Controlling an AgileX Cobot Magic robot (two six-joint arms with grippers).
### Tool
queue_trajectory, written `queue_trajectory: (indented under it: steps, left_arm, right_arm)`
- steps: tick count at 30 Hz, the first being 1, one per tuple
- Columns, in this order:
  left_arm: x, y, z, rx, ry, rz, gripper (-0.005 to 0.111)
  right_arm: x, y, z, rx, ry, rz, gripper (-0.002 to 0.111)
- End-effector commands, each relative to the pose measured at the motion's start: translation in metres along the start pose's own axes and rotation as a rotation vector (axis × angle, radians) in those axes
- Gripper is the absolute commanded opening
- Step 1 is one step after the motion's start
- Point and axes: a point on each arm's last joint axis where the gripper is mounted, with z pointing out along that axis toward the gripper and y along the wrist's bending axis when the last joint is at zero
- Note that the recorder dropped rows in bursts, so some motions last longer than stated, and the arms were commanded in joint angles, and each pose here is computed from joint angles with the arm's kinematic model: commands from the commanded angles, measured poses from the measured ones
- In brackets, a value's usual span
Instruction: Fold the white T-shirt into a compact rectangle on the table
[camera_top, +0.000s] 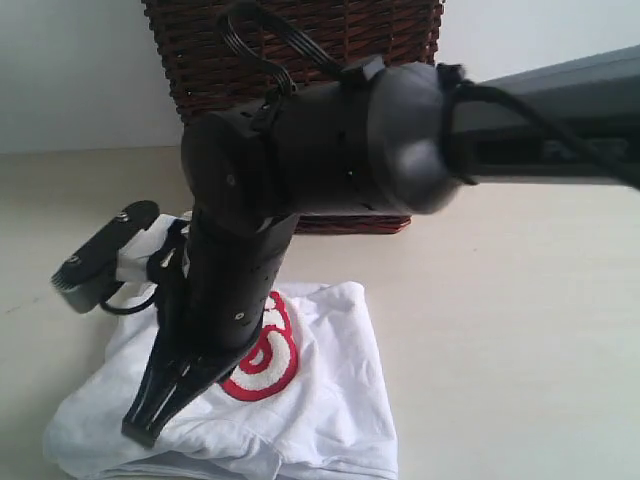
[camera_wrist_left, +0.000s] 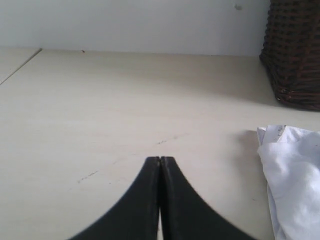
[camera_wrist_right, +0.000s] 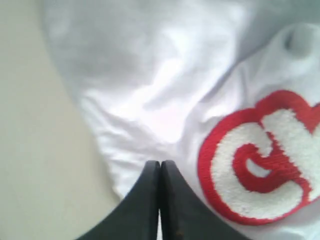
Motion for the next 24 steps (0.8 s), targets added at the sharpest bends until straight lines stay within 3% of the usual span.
queue_trajectory:
  steps: [1,10,20,24]
  left_arm:
    - [0.0,0.0,0.0,0.0,-0.01,0.0,0.0]
    - [0.0,0.0,0.0,0.0,-0.01,0.0,0.0]
    - [0.0,0.0,0.0,0.0,-0.01,0.0,0.0]
    - [0.0,0.0,0.0,0.0,-0.01,0.0,0.0]
  right_arm:
    - [0.015,0.033,-0.041,0.05,-0.133,-0.064,0.0]
    - [0.091,0.03,-0.128,0.306,-0.429,0.055,0.0]
    - [0.173,0.058,-0.169,0.238,-0.794,0.069,0.0]
    - [0.212,0.056,-0.181,0.246,-0.938,0.18,0.0]
